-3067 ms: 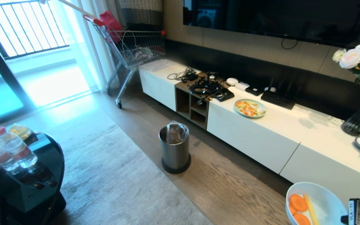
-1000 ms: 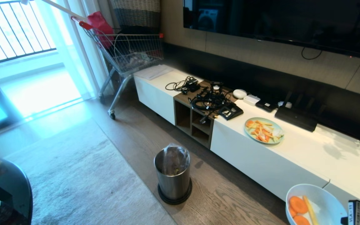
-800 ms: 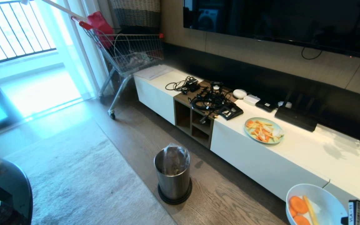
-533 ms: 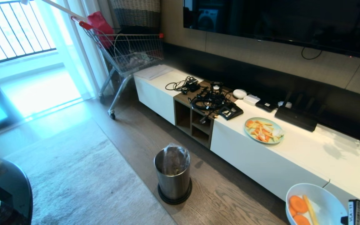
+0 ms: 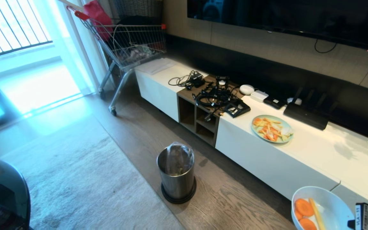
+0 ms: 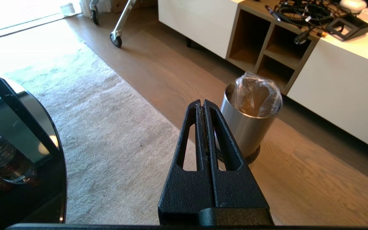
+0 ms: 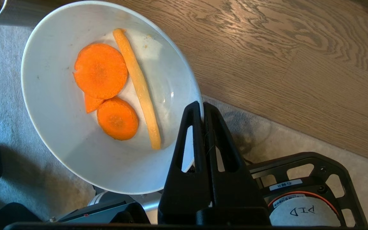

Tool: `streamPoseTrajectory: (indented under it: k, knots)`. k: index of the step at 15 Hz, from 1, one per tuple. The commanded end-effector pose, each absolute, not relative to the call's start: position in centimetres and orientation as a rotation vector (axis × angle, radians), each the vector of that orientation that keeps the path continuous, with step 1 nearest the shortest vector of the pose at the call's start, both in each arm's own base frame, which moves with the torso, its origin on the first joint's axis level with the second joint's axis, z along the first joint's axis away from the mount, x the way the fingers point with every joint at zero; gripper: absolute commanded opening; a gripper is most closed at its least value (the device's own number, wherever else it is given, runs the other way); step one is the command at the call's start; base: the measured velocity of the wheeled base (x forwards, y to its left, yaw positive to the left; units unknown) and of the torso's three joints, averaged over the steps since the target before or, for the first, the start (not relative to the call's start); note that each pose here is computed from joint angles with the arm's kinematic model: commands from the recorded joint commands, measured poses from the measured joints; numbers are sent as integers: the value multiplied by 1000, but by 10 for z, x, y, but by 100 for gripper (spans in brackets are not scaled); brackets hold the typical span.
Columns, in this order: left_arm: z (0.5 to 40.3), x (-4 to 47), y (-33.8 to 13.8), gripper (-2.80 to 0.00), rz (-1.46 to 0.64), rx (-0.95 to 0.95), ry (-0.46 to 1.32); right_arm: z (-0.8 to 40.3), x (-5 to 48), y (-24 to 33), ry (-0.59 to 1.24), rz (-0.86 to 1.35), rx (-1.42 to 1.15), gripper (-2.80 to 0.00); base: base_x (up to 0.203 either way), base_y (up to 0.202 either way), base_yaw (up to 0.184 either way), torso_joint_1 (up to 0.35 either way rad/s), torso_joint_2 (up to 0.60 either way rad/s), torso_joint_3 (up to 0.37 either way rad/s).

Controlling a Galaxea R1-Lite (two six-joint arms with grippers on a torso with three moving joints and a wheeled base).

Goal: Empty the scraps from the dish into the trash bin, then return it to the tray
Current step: Move the bowl over the trash can

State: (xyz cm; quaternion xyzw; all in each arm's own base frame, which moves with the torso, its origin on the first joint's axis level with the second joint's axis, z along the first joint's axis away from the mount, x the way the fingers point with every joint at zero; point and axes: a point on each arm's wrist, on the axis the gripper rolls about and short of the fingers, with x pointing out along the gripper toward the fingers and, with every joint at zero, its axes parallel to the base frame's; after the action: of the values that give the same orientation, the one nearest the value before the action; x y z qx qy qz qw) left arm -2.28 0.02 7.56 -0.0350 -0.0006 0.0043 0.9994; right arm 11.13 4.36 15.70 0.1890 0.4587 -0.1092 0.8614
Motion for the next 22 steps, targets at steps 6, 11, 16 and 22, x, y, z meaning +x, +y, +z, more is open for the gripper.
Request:
streamPoseTrajectory:
  k: [6, 11, 16, 22]
  knots:
    - [76, -23, 0, -280, 9, -71, -2, 166, 118, 49, 934, -173, 362, -280, 0, 0, 0, 1, 4, -197]
    - [76, -23, 0, -280, 9, -71, -2, 166, 120, 50, 929, -169, 364, -280, 0, 0, 0, 5, 1, -196]
    - [76, -23, 0, -280, 9, -71, -2, 166, 120, 50, 930, -170, 364, -280, 0, 0, 0, 0, 3, -198]
    - [76, -23, 0, -280, 9, -71, -2, 166, 120, 51, 928, -170, 363, -280, 0, 0, 0, 2, 2, -197]
